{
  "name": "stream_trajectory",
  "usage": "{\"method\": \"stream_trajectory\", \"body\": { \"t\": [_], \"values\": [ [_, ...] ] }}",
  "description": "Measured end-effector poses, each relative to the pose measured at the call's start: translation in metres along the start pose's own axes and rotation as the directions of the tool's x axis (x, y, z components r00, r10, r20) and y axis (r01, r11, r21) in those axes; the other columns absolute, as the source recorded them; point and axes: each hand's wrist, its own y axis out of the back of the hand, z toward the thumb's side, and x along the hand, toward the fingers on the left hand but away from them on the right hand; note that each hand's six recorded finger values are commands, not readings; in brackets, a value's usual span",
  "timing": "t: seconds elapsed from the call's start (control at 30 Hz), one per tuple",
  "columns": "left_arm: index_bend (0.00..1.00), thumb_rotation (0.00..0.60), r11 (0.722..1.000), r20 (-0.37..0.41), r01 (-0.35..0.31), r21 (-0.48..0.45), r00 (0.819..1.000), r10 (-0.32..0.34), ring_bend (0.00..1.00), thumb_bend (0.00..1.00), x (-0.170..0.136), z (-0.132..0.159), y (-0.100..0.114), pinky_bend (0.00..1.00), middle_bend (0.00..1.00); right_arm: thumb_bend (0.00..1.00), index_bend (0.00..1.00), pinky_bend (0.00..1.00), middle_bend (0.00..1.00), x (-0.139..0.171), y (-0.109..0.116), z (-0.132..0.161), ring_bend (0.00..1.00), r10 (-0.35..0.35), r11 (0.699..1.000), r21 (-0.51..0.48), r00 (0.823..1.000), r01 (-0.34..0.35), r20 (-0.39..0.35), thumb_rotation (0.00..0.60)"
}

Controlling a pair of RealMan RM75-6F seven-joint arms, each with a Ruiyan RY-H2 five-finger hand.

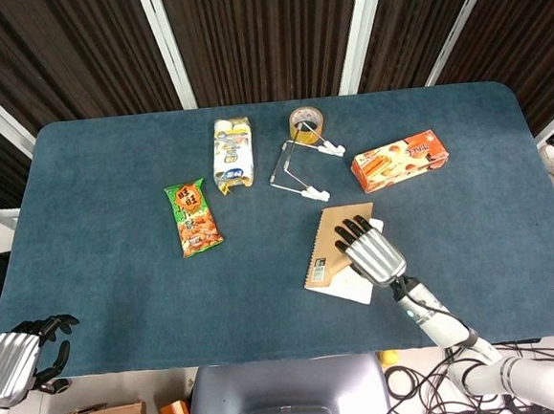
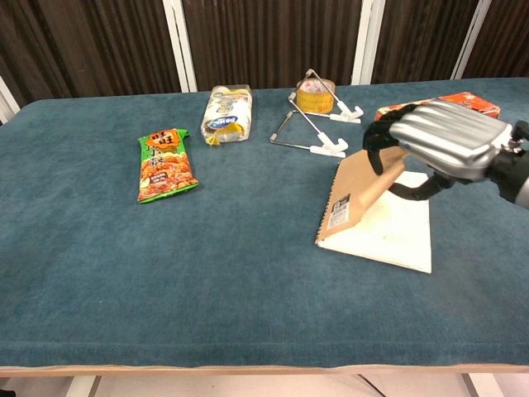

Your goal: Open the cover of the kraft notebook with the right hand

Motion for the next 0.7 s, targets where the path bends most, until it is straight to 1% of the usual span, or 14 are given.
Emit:
{"method": "stream_trajectory", "body": {
  "t": [0.13, 0.2, 0.27, 0.3, 0.37, 0.47, 0.5, 0.57, 0.63, 0.7],
  "values": [
    [0.4, 0.6, 1.0, 0.0, 0.002, 0.0, 1.0, -0.002, 0.52, 0.53, 0.001, 0.0, 0.0, 0.52, 0.49, 0.3, 0.37, 0.25, 0.28, -0.027, 0.012, 0.008, 0.19, -0.009, 1.0, 0.028, 1.0, 0.009, -0.004, 0.6],
    [0.4, 0.6, 1.0, 0.0, 0.002, -0.002, 1.0, -0.002, 0.51, 0.53, 0.0, 0.0, 0.0, 0.52, 0.49, 0.3, 0.32, 0.25, 0.27, -0.042, 0.016, 0.012, 0.16, -0.014, 0.999, 0.03, 1.0, 0.014, 0.0, 0.6],
    [0.4, 0.6, 1.0, 0.0, 0.001, -0.003, 1.0, -0.001, 0.51, 0.53, 0.0, 0.0, 0.0, 0.52, 0.49, 0.3, 0.26, 0.25, 0.22, -0.054, 0.018, 0.015, 0.11, -0.017, 0.999, 0.03, 1.0, 0.017, 0.003, 0.6],
    [0.4, 0.6, 1.0, 0.001, 0.002, -0.004, 1.0, -0.002, 0.51, 0.53, 0.0, 0.0, 0.0, 0.52, 0.49, 0.3, 0.24, 0.25, 0.2, -0.057, 0.017, 0.016, 0.08, -0.015, 1.0, 0.027, 1.0, 0.014, 0.007, 0.6],
    [0.4, 0.6, 1.0, 0.002, 0.003, -0.005, 1.0, -0.003, 0.51, 0.53, 0.0, 0.0, 0.0, 0.52, 0.49, 0.3, 0.16, 0.25, 0.13, -0.067, 0.014, 0.017, 0.03, -0.007, 1.0, 0.017, 1.0, 0.007, 0.017, 0.6],
    [0.4, 0.6, 1.0, 0.004, 0.005, -0.004, 1.0, -0.005, 0.51, 0.53, 0.0, 0.0, 0.0, 0.52, 0.49, 0.3, 0.08, 0.25, 0.04, -0.079, 0.009, 0.019, 0.0, -0.005, 1.0, -0.005, 1.0, 0.005, 0.027, 0.6],
    [0.4, 0.6, 1.0, 0.005, 0.005, -0.004, 1.0, -0.005, 0.51, 0.53, 0.0, 0.0, 0.0, 0.52, 0.49, 0.3, 0.06, 0.25, 0.02, -0.082, 0.008, 0.019, 0.0, -0.005, 1.0, -0.01, 1.0, 0.005, 0.031, 0.6],
    [0.4, 0.6, 1.0, 0.006, 0.005, -0.003, 1.0, -0.005, 0.52, 0.53, 0.0, 0.0, 0.0, 0.52, 0.49, 0.28, 0.01, 0.21, 0.0, -0.089, 0.003, 0.018, 0.0, -0.004, 1.0, -0.018, 0.999, 0.005, 0.041, 0.6],
    [0.4, 0.6, 1.0, 0.008, 0.007, -0.002, 1.0, -0.007, 0.51, 0.53, 0.0, 0.0, 0.0, 0.52, 0.49, 0.26, 0.0, 0.16, 0.0, -0.095, -0.002, 0.017, 0.0, -0.004, 1.0, -0.02, 0.999, 0.005, 0.054, 0.6],
    [0.4, 0.6, 1.0, 0.012, 0.01, -0.001, 1.0, -0.01, 0.52, 0.53, 0.0, 0.001, -0.001, 0.52, 0.49, 0.24, 0.0, 0.15, 0.0, -0.1, -0.007, 0.015, 0.0, -0.005, 1.0, -0.019, 0.998, 0.007, 0.067, 0.6]
  ]
}}
